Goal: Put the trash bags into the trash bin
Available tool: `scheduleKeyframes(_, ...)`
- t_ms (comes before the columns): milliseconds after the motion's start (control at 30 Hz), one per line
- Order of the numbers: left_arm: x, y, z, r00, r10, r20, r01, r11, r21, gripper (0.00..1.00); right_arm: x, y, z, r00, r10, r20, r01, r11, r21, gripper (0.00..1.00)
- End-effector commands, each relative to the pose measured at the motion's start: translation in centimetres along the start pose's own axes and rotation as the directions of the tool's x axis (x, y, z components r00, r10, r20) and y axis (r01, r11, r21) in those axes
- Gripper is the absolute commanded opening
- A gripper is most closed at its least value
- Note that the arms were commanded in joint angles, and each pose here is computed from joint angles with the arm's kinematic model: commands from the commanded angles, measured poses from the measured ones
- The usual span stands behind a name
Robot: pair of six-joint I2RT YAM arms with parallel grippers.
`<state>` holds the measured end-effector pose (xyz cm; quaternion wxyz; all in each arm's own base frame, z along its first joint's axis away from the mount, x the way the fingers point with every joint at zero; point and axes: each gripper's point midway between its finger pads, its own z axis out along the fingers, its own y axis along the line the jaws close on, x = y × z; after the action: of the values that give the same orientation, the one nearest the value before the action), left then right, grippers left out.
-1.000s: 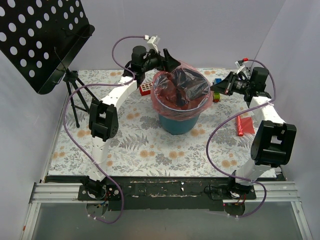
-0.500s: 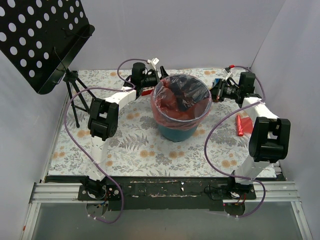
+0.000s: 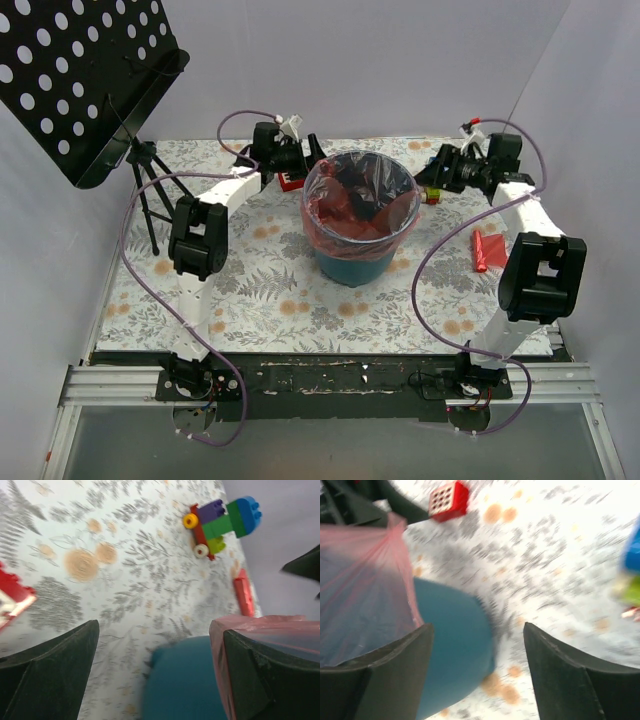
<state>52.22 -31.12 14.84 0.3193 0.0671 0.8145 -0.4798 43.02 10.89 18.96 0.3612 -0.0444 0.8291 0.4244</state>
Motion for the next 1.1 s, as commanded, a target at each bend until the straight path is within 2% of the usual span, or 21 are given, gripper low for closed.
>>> scheduleKeyframes(0,-8.1,-5.1,-6.0,0.915,0.366,0.166,-0.349,0.929,-0.125,0.92,-8.5,-1.1,-4.2,0.933,-0.345,0.103,0.300,0.902,0.311,0.83)
scheduleKeyframes(67,-9.4,-7.8,-7.7,0.887,0.407,0.217,-0.387,0.913,-0.131,0.93,-10.8,-1.3,-6.0,0.888,-0.451,0.092,0.374,0.823,0.427,0.84)
scheduleKeyframes(133,-9.0,-9.3,-9.0,0.892,0.394,0.221,-0.380,0.919,-0.106,0.95,-12.3,-0.2,-7.2,0.856,-0.507,0.097,0.412,0.784,0.464,0.85)
scheduleKeyframes(233,-8.2,-11.6,-11.2,0.910,0.354,0.215,-0.358,0.934,-0.023,0.93,-13.3,5.5,-7.1,0.777,-0.621,0.103,0.552,0.750,0.364,0.85)
scheduleKeyframes(300,-8.1,-13.1,-12.7,0.909,0.338,0.246,-0.349,0.937,0.001,0.93,-12.1,11.0,-5.4,0.665,-0.742,0.084,0.704,0.660,0.263,0.82)
scheduleKeyframes(367,-8.9,-14.4,-14.0,0.888,0.359,0.289,-0.371,0.929,-0.013,0.94,-9.4,15.7,-3.2,0.520,-0.852,0.059,0.843,0.523,0.125,0.78)
scheduleKeyframes(467,-10.5,-15.8,-15.4,0.856,0.385,0.343,-0.392,0.918,-0.052,0.92,-3.8,20.0,0.6,0.362,-0.932,0.008,0.929,0.359,-0.088,0.56)
scheduleKeyframes(500,-10.9,-16.5,-15.9,0.847,0.394,0.358,-0.401,0.914,-0.057,0.92,-1.8,21.0,1.5,0.310,-0.951,-0.006,0.937,0.307,-0.164,0.39)
scheduleKeyframes(533,-11.2,-17.2,-16.6,0.834,0.410,0.370,-0.419,0.906,-0.060,0.92,-0.2,21.7,2.4,0.271,-0.962,-0.018,0.936,0.268,-0.227,0.31)
scheduleKeyframes(633,-11.3,-19.7,-18.7,0.790,0.462,0.403,-0.475,0.877,-0.076,0.92,4.7,21.8,5.3,0.145,-0.984,-0.103,0.916,0.173,-0.361,0.12)
scheduleKeyframes(700,-11.1,-21.0,-20.3,0.751,0.503,0.427,-0.513,0.853,-0.102,0.93,7.2,20.8,6.2,0.081,-0.985,-0.156,0.882,0.143,-0.449,0.07)
scheduleKeyframes(800,-10.6,-22.6,-22.5,0.677,0.577,0.457,-0.575,0.802,-0.162,0.94,9.2,18.8,6.7,0.083,-0.970,-0.228,0.841,0.191,-0.506,0.02)
scheduleKeyframes(867,-10.1,-23.1,-23.6,0.647,0.606,0.463,-0.594,0.781,-0.192,0.95,10.3,17.9,6.7,0.088,-0.965,-0.246,0.826,0.209,-0.523,0.02)
scheduleKeyframes(967,-9.6,-23.1,-24.6,0.640,0.613,0.464,-0.586,0.780,-0.220,0.95,12.9,16.1,6.6,0.092,-0.960,-0.265,0.798,0.231,-0.557,0.02)
scheduleKeyframes(1067,-9.1,-22.9,-25.1,0.633,0.625,0.456,-0.591,0.771,-0.236,0.96,15.5,14.4,6.9,0.115,-0.950,-0.291,0.760,0.273,-0.590,0.08)
